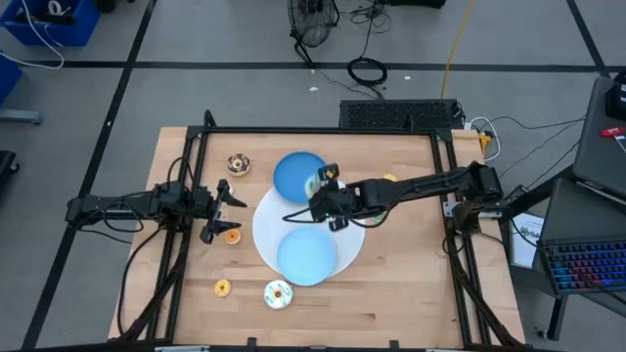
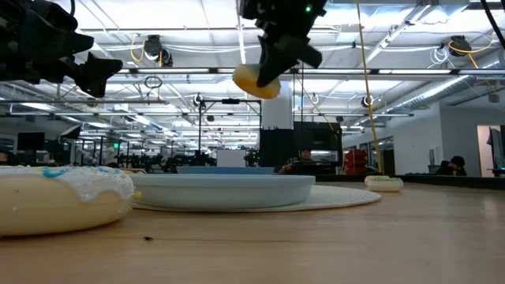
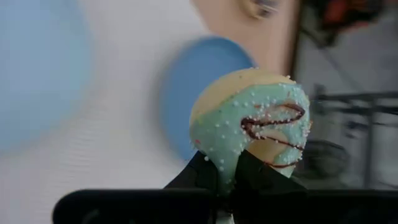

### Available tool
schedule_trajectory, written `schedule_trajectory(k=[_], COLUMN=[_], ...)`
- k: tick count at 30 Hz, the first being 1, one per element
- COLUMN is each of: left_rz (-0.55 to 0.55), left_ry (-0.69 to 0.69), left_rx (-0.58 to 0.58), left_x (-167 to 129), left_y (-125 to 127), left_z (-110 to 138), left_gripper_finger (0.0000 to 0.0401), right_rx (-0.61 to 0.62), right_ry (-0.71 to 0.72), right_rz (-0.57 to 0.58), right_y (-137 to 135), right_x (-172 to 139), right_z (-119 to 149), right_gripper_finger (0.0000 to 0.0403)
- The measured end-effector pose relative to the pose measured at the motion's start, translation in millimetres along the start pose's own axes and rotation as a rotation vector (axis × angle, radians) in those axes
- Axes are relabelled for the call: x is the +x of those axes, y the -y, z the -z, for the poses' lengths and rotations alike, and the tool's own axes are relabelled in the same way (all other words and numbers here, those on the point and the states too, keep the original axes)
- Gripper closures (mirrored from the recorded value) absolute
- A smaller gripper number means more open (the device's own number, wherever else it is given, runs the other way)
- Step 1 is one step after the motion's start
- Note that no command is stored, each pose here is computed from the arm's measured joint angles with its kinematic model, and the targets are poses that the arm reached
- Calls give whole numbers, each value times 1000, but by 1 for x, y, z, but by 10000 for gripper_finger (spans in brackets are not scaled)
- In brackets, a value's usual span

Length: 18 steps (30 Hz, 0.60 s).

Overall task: Pick & Place donuts
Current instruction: Put the large light blue donut on the blue plate

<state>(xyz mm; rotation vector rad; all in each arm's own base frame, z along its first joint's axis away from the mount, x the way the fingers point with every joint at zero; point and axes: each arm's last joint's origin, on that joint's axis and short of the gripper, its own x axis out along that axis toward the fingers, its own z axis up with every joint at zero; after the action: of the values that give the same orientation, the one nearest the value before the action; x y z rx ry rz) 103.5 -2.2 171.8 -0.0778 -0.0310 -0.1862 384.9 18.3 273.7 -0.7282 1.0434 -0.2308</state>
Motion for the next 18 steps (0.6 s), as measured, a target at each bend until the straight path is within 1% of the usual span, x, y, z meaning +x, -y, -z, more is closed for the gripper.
schedule_trajectory(k=[2,5,8,10,12,14,16,18], left_rz=[0,0,0,0,0,0,0,0], left_ry=[0,0,0,0,0,0,0,0], left_rx=[0,0,0,0,0,0,0,0], left_x=[0,0,0,0,0,0,0,0], left_y=[0,0,0,0,0,0,0,0], left_z=[0,0,0,0,0,0,0,0], left_gripper_finger=[117,121,125,127,127,125,122,121], right_rx=[-15,-19,8,43,99,169,233,284], right_ry=[-11,10,39,52,57,69,93,105], right_rz=[66,108,134,129,95,12,-73,-106], right_y=[7,19,35,46,57,66,71,72], right_x=[6,13,21,27,35,43,53,64], right_z=[0,0,2,7,15,25,35,45], right_gripper_finger=[394,395,395,395,396,396,396,397])
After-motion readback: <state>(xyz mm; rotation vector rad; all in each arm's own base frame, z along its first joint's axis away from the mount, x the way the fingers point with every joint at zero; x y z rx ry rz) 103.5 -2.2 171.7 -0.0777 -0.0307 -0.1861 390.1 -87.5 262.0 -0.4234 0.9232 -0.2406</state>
